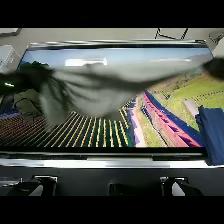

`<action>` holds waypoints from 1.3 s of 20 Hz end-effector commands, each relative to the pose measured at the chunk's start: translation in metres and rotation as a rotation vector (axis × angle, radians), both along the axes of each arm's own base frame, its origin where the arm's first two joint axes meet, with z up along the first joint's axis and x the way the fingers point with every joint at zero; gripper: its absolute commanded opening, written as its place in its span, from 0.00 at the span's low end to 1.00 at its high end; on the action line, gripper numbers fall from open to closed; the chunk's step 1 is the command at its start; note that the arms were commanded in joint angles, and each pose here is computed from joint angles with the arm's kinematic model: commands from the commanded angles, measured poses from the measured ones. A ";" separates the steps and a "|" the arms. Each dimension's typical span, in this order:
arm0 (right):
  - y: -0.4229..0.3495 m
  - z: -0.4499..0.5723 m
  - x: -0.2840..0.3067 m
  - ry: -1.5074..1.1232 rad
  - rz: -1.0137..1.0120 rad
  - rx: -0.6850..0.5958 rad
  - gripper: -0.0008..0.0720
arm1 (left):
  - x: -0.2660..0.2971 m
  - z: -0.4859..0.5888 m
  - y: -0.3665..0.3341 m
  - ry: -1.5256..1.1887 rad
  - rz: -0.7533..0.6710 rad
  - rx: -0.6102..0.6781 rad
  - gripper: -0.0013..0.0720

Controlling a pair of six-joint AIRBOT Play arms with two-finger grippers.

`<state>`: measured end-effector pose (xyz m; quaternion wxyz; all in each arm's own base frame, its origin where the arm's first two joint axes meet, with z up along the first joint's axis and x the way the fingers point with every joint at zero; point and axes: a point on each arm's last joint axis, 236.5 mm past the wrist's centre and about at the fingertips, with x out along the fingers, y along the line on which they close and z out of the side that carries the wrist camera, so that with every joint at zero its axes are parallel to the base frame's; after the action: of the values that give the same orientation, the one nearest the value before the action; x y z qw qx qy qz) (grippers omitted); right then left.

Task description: Fold the clothes and pants, and hang the long-sleeved shirts on hangers.

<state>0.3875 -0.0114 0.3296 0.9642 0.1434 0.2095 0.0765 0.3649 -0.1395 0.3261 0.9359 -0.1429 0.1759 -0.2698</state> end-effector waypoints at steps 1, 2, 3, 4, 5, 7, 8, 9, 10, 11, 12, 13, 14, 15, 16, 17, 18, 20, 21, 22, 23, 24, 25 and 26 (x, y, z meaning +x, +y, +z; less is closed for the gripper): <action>-0.005 0.144 -0.069 -0.364 -0.133 -0.125 0.06 | -0.084 0.151 0.041 -0.379 0.132 0.045 0.06; -0.007 0.145 -0.082 -0.359 -0.155 -0.154 0.06 | -0.098 0.165 0.043 -0.419 0.147 0.043 0.06; -0.010 0.140 -0.091 -0.333 -0.173 -0.187 0.06 | -0.107 0.171 0.046 -0.436 0.162 0.039 0.06; -0.015 0.129 -0.098 -0.282 -0.190 -0.222 0.06 | -0.110 0.169 0.050 -0.426 0.179 0.046 0.06; -0.021 0.114 -0.103 -0.217 -0.208 -0.241 0.06 | -0.109 0.164 0.054 -0.404 0.193 0.050 0.06; -0.025 0.091 -0.109 -0.114 -0.221 -0.234 0.06 | -0.106 0.162 0.055 -0.396 0.197 0.053 0.06; -0.023 0.084 -0.111 -0.083 -0.209 -0.230 0.06 | -0.103 0.162 0.056 -0.398 0.201 0.051 0.06; -0.021 0.077 -0.113 -0.051 -0.198 -0.226 0.06 | -0.097 0.161 0.057 -0.393 0.203 0.054 0.06; -0.020 0.065 -0.114 -0.003 -0.187 -0.222 0.06 | -0.087 0.155 0.058 -0.370 0.202 0.054 0.06; -0.019 0.045 -0.115 0.082 -0.174 -0.197 0.06 | -0.069 0.141 0.058 -0.320 0.192 0.055 0.06; -0.017 0.014 -0.115 0.206 -0.158 -0.153 0.06 | -0.051 0.120 0.053 -0.262 0.153 0.067 0.06; -0.013 -0.025 -0.115 0.357 -0.121 -0.114 0.06 | -0.028 0.089 0.042 -0.190 0.090 0.103 0.06; -0.010 -0.066 -0.115 0.498 -0.084 -0.080 0.06 | -0.005 0.052 0.028 -0.107 0.024 0.126 0.06; -0.008 -0.110 -0.114 0.627 -0.059 -0.038 0.06 | 0.020 0.004 0.010 -0.006 -0.045 0.146 0.06; -0.008 -0.151 -0.112 0.719 -0.054 -0.002 0.06 | 0.040 -0.051 -0.014 0.105 -0.122 0.172 0.06; -0.009 -0.193 -0.110 0.791 -0.059 0.033 0.06 | 0.052 -0.106 -0.036 0.215 -0.192 0.194 0.06; -0.007 -0.236 -0.111 0.853 -0.068 0.072 0.06 | 0.060 -0.166 -0.060 0.342 -0.252 0.206 0.06; 0.003 -0.304 -0.127 0.968 -0.075 0.148 0.06 | 0.050 -0.268 -0.099 0.600 -0.342 0.215 0.06; 0.011 -0.328 -0.138 1.019 -0.074 0.188 0.06 | 0.033 -0.314 -0.117 0.750 -0.392 0.222 0.06; 0.016 -0.343 -0.148 1.056 -0.073 0.208 0.06 | 0.014 -0.348 -0.132 0.884 -0.423 0.216 0.06; 0.019 -0.354 -0.156 1.084 -0.073 0.218 0.06 | 0.000 -0.369 -0.143 0.973 -0.446 0.209 0.07; 0.021 -0.361 -0.163 1.107 -0.068 0.222 0.06 | -0.009 -0.380 -0.151 1.022 -0.460 0.200 0.17; 0.021 -0.363 -0.165 1.111 -0.056 0.213 0.06 | -0.010 -0.380 -0.153 1.034 -0.461 0.192 0.50; 0.021 -0.363 -0.164 1.105 -0.045 0.203 0.06 | -0.009 -0.372 -0.147 1.037 -0.469 0.196 0.92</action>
<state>0.2379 0.0022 -0.0089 0.7115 0.2543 0.6548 -0.0180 0.3847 -0.2733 -0.0102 0.7122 -0.1172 0.5976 -0.3490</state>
